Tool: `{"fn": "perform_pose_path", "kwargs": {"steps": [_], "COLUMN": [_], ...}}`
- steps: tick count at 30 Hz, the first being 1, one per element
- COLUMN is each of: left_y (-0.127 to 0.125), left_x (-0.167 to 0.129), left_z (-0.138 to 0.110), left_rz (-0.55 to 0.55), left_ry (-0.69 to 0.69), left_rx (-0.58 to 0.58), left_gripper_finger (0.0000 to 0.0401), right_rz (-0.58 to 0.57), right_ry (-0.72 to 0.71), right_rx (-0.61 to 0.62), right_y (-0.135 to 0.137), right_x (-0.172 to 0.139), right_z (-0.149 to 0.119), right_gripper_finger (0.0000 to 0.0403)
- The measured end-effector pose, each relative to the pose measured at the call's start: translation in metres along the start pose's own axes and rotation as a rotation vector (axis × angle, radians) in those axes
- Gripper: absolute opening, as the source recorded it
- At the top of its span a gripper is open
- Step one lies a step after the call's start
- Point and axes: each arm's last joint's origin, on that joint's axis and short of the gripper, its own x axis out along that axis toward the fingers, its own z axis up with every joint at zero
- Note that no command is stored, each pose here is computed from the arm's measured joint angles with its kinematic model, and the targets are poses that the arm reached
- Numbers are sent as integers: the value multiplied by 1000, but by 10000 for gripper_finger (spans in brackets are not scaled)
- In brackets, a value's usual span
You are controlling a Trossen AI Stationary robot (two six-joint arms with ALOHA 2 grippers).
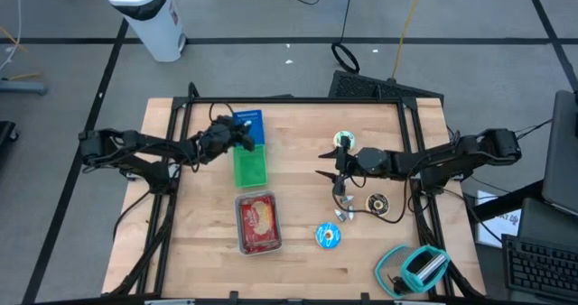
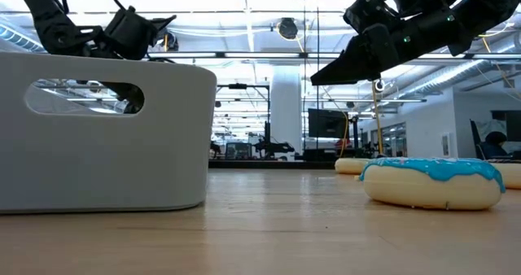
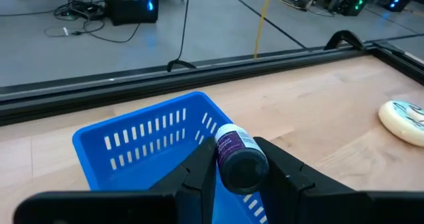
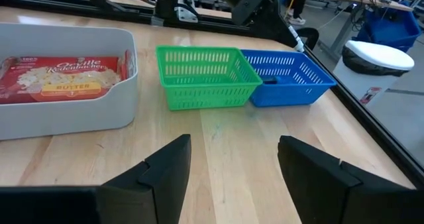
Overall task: Pick & Place Food Item
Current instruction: Put the top violet food coloring bottle into the blue bin
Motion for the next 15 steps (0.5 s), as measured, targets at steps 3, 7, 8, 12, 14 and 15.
{"fn": "perform_pose_path", "kwargs": {"steps": [3,7,8,12,14,15], "left_y": [0,0,0,0,0,0], "left_x": [0,0,0,0,0,0], "left_z": [0,0,0,0,0,-1], "left_rz": [1,1,1,1,2,3], "left_ry": [2,2,2,2,3,6], "left_rx": [-1,-1,-1,-9,-8,-6], "left_gripper_finger": [92,92,92,93,93,93], "right_rz": [0,0,0,0,0,0], "right_ry": [-2,-1,-1,0,0,0], "right_rx": [0,0,0,0,0,0], "right_y": [0,0,0,0,0,0], "right_x": [0,0,0,0,0,0], "right_z": [0,0,0,0,0,0], "right_gripper_finger": [216,213,213,214,215,215]}}
